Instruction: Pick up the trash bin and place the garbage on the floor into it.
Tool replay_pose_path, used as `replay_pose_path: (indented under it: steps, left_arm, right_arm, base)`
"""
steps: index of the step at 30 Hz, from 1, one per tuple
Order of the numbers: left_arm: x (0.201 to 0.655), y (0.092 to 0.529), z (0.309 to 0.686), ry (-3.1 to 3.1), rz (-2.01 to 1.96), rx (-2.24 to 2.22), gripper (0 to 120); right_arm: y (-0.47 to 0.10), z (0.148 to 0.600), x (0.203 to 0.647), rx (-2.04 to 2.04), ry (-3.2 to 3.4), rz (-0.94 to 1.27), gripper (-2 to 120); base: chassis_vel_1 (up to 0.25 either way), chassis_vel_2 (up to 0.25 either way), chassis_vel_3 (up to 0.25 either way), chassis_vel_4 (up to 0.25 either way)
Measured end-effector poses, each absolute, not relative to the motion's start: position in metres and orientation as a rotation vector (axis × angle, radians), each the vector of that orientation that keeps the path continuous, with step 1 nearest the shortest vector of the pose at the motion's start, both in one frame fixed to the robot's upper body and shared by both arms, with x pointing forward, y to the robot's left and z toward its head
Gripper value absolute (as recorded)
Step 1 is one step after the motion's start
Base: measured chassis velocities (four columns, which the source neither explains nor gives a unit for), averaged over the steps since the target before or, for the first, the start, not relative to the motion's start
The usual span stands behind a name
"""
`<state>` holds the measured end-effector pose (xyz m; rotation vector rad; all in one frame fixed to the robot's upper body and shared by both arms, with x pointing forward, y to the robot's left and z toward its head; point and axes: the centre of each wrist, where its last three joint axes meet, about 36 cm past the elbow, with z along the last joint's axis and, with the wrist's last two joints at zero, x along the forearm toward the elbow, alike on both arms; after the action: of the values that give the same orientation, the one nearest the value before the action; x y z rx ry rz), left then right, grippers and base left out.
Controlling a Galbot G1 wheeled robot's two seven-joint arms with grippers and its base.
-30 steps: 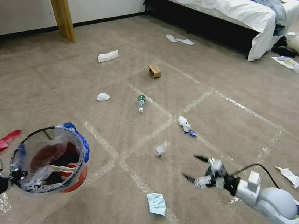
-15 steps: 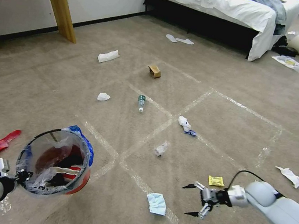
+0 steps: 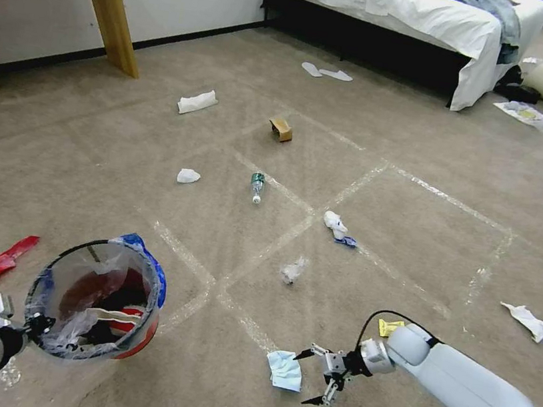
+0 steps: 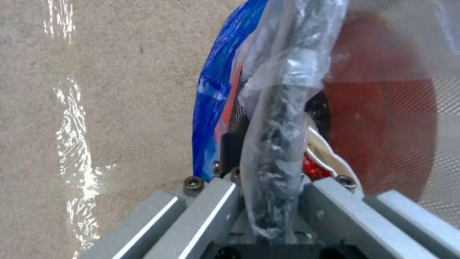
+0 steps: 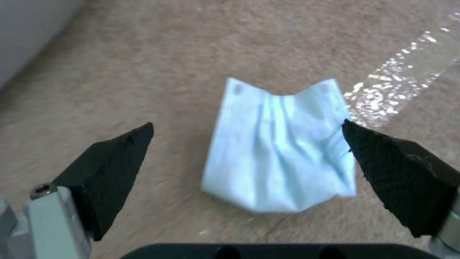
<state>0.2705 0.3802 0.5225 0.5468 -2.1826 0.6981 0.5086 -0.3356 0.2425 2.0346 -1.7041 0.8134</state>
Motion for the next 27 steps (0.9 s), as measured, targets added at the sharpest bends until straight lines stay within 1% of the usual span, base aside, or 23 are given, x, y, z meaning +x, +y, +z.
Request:
replay_pose_path:
  steps: [12, 27]
  left_arm:
    - [0.273, 0.383, 0.522, -2.187, 0.699, 0.551, 0]
    - [0.271, 0.382, 0.522, -2.19, 0.703, 0.547, 0]
  right_arm:
    - [-0.32, 0.225, 0.507, 1.972, -1.762, 0.849, 100]
    - [-0.308, 0.214, 0.508, 1.947, -1.778, 0.868, 100]
  base:
    - [0.0, 0.0, 0.0, 0.0]
    - [0.0, 0.0, 0.0, 0.0]
